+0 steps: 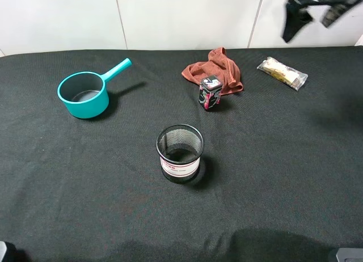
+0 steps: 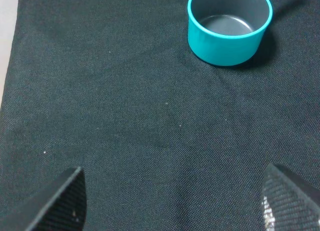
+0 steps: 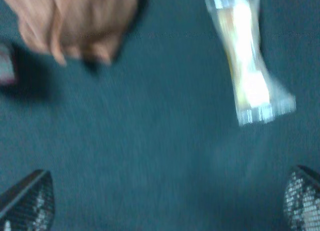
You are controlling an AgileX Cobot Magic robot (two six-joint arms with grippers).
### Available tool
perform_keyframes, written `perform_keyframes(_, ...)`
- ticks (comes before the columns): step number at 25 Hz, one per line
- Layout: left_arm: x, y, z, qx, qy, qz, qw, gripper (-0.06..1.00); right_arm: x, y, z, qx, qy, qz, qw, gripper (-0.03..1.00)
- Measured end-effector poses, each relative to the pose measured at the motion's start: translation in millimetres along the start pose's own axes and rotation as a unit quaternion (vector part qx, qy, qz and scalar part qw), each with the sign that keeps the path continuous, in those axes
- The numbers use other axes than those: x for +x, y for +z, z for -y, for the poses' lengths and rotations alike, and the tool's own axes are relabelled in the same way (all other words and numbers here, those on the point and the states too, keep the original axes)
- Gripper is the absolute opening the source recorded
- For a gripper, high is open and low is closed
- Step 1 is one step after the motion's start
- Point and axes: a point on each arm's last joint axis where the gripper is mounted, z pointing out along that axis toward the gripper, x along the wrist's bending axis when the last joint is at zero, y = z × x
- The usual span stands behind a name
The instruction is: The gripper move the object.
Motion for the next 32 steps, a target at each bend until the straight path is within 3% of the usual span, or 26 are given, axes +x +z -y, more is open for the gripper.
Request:
perform_keyframes(3,0.0,0.0,0.0,0.0,0.0,0.0,1.0,0.71,-8.0,-9.3,37.7,0.014,0.034,0.002,0.999,0.69)
perform_keyframes(9,0.0,0.0,0.0,0.0,0.0,0.0,1.0,0.71,-9.0,-34.5,112.2,-0.008,0.103,0.025,0.994,0.69)
perform_keyframes(18,0.0,0.0,0.0,0.0,0.0,0.0,1.0,0.71,31.9,-47.7,213.3,-0.051,0.209,0.059,0.975,0.69)
perform_keyframes(22,0.0,0.2,0.1,0.0,0.0,0.0,1.0,0.71,51.8,-45.7,250.8,-0.04,0.23,0.069,0.97,0.69)
perform_keyframes(25,0.0,0.2,0.1,0.0,0.0,0.0,1.0,0.71,64.1,-43.4,271.6,-0.049,0.237,0.073,0.967,0.69)
perform_keyframes(32,0.0,0.2,0.1,0.0,0.0,0.0,1.0,0.71,83.0,-51.1,301.3,-0.129,0.25,0.095,0.955,0.69)
